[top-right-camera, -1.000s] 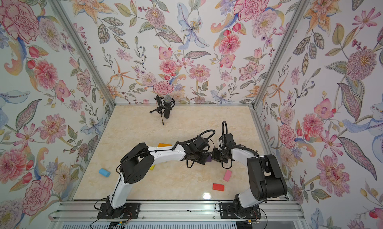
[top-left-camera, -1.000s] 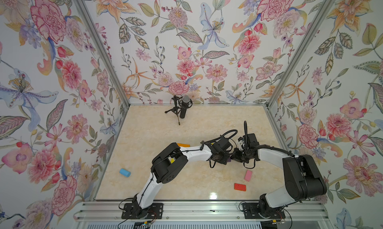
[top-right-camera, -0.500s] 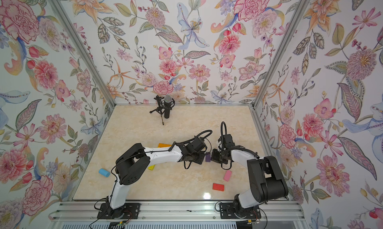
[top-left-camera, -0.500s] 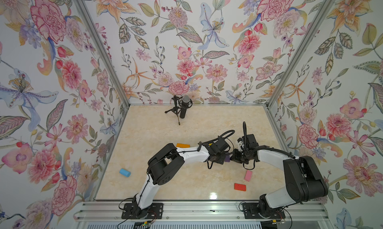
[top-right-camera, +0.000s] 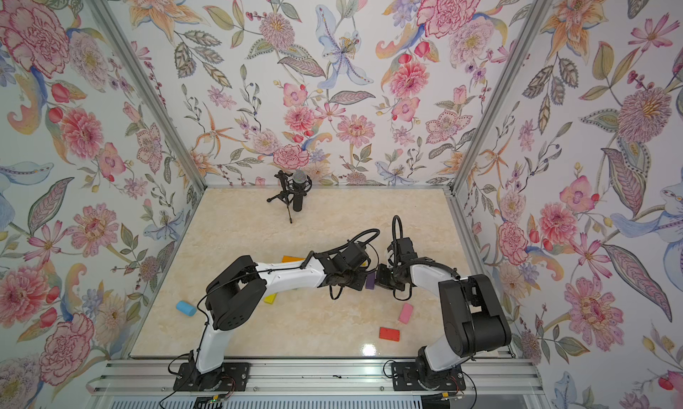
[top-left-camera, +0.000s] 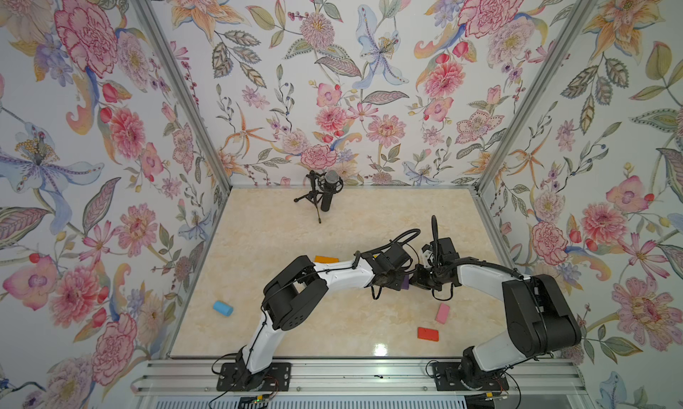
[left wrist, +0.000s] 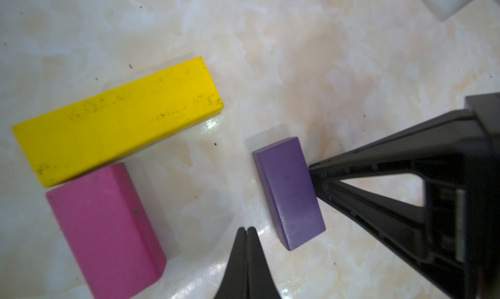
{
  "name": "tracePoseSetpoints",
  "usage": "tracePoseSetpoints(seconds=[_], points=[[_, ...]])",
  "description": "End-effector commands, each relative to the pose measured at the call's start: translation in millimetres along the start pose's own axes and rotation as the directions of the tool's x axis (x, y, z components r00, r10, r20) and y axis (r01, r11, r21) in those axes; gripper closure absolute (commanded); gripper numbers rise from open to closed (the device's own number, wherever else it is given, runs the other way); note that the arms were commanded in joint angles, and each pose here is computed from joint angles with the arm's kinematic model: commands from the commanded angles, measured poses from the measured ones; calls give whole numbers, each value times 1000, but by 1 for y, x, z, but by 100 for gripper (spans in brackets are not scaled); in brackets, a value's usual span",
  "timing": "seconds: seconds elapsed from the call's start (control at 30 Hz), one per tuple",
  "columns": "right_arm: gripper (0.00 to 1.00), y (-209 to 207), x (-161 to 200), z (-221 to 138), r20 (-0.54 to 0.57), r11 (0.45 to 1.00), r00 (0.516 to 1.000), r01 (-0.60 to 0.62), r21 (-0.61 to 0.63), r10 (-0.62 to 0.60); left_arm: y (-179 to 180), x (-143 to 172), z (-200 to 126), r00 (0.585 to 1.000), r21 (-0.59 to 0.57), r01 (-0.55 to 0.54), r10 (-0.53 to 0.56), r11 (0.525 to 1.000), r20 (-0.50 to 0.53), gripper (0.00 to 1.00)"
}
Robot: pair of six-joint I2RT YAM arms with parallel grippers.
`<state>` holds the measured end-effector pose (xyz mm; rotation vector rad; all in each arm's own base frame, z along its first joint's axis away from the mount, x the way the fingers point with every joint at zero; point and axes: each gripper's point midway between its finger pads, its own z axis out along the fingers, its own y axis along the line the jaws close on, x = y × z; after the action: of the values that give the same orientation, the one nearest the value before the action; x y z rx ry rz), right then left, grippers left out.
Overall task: Assemble the letter p with building blocks
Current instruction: Assemble the building block at the center of the board.
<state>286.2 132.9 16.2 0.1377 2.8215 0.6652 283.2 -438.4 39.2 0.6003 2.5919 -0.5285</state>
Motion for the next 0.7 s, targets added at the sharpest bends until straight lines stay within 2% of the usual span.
tracePoseSetpoints(seconds=[0.0,0.67], points=[[100,-6,14,10,-58,1000,998,-1,31,3,7,4,2,1000,-13,11,-12,1000,-17,100],[100,-1,7,19,-73,1000,997,8,23,-6,15,10,12,998,-3,31,-32,1000,-46,100]])
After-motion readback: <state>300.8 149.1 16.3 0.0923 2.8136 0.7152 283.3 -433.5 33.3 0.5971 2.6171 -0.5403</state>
